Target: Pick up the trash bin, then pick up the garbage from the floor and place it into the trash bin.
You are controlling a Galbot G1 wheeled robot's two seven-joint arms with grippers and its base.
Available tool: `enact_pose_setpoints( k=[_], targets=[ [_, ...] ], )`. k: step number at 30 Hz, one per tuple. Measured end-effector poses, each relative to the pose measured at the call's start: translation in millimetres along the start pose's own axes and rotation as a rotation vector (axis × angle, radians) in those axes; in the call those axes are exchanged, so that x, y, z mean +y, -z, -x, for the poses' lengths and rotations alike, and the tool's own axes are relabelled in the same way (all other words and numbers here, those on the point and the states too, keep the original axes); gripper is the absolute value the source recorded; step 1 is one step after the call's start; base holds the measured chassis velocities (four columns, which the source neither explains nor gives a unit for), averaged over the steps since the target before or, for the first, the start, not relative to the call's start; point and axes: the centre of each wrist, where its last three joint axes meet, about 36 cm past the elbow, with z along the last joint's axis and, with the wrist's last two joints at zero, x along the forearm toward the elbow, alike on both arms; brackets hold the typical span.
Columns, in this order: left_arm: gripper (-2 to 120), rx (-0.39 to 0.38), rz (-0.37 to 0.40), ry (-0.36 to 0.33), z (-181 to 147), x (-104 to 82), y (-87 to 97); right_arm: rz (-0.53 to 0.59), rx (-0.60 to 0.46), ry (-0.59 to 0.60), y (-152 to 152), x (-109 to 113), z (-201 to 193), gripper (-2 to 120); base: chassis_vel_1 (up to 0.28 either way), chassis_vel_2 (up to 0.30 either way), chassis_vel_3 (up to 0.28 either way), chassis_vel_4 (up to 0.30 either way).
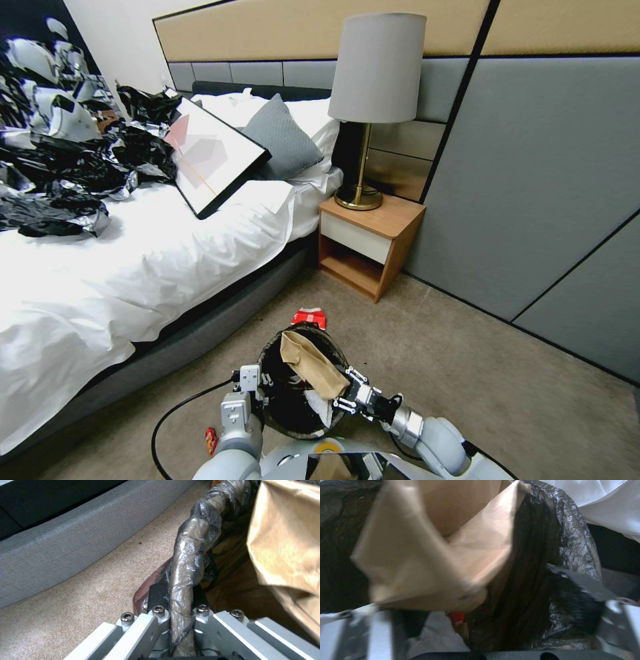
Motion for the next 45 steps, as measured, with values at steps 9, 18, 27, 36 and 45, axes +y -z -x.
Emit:
enact_pose_setpoints(
  k=[9, 18, 27, 36, 45],
  targets=[
    [0, 0.0, -0.001, 0.0, 0.5, 0.8, 0.3, 0.0, -0.001, 0.001, 0.4, 0.4, 0.3, 100, 0.0, 0.0, 0.0, 0.0],
    [0, -0.003, -0.002, 0.002, 1.6, 0.7, 1.0, -0.011, -0.006, 0.001, 5.3, 0.8, -2.0, 100, 0.0, 0.0, 0.0, 0.0],
    [0, 0.007, 0.002, 0.003, 6.8, 0.3, -2.9, -0.041, -0.02, 0.006, 17.4, -0.4, -7.3, 100, 0.0, 0.0, 0.0, 0.0],
    [0, 0.007, -0.002, 0.011, 12.4, 2.6, -1.8, -0.076, -0.058, -0.01, 41.9, -2.4, -12.5, 100, 0.0, 0.0, 0.0, 0.0],
    [0, 0.0, -0.001, 0.028, 13.8, 3.5, -3.2, -0.069, -0.208, -0.325, 95.4, -1.1, 6.9, 100, 0.0, 0.0, 0.0, 0.0]
  ],
)
